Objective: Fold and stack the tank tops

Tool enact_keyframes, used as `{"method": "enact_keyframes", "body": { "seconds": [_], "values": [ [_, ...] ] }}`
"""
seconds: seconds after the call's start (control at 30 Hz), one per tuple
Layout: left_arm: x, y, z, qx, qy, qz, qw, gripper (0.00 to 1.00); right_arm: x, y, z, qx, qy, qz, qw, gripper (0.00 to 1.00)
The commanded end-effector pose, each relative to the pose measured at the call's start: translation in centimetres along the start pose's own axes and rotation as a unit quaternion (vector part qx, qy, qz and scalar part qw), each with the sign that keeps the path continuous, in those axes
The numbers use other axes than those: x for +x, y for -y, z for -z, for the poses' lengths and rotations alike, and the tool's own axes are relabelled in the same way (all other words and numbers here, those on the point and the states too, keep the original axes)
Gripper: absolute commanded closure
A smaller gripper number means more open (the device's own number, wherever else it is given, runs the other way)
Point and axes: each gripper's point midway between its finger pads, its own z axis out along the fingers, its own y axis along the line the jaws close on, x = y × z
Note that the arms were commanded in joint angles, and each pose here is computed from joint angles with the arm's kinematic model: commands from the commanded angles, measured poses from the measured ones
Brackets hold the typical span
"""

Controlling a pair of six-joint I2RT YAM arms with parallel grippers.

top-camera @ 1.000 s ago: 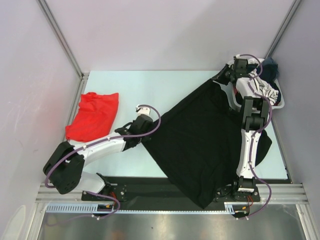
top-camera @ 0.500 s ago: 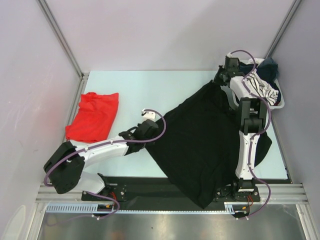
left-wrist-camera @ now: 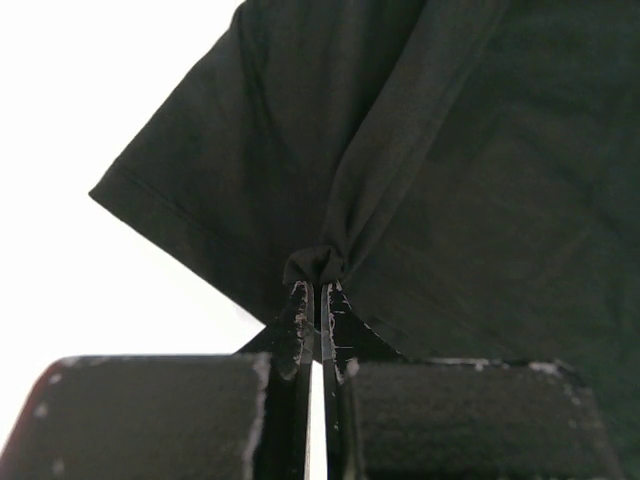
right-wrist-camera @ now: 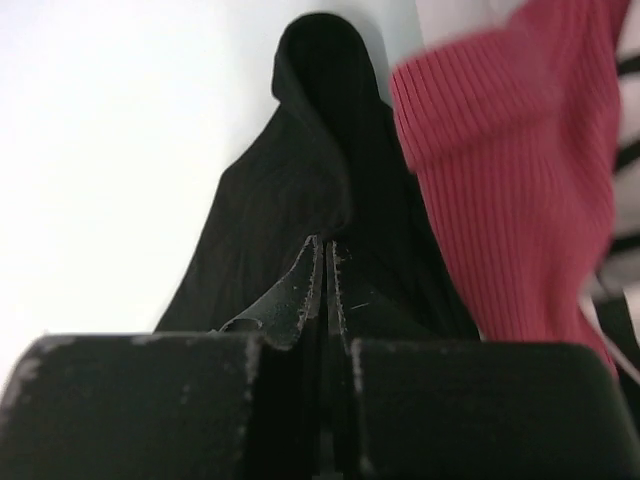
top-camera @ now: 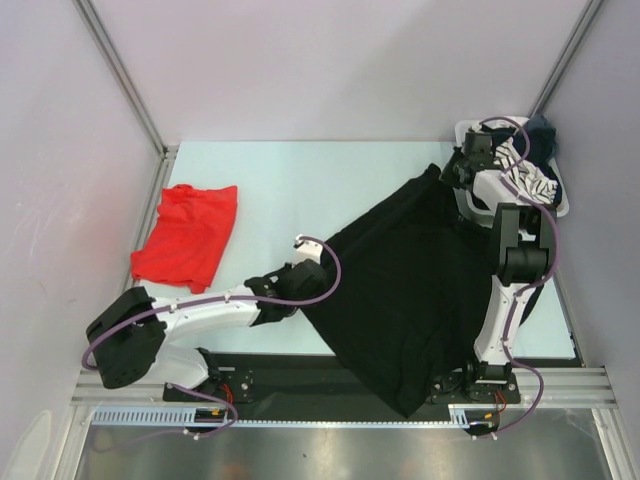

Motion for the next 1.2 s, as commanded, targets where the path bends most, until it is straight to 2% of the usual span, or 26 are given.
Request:
{"method": "enact_keyframes", "body": {
  "seconds": [0.0, 0.57, 0.73, 0.9, 1.17],
  "values": [
    [-1.1, 0.8, 1.6, 0.013, 0.029, 0.021, 0.999, 1.00, -4.8, -1.5, 3.1, -0.018, 0.083, -0.004, 0.996, 1.00],
    [1.3, 5.7, 3.5, 0.077, 0.018, -0.008, 0.997, 1.00, -4.7, 1.2, 6.6, 0.005, 0.108, -0.028, 0.994, 1.00],
    [2.8, 7.0, 3.8, 0.087, 0.006, -0.021, 0.996, 1.00, -3.2, 3.2, 7.6, 0.024, 0.105, -0.043, 0.993, 1.00],
    [4.0, 8.3, 4.2, 0.097, -0.003, -0.035, 0.995, 1.00, -2.6, 5.0, 9.4, 0.048, 0.146, -0.058, 0.986, 1.00],
    [5.4, 10.3, 5.0, 0.118, -0.012, -0.045, 0.992, 0.98, -1.4, 6.7, 10.3, 0.071, 0.154, -0.064, 0.983, 1.00]
  ]
}}
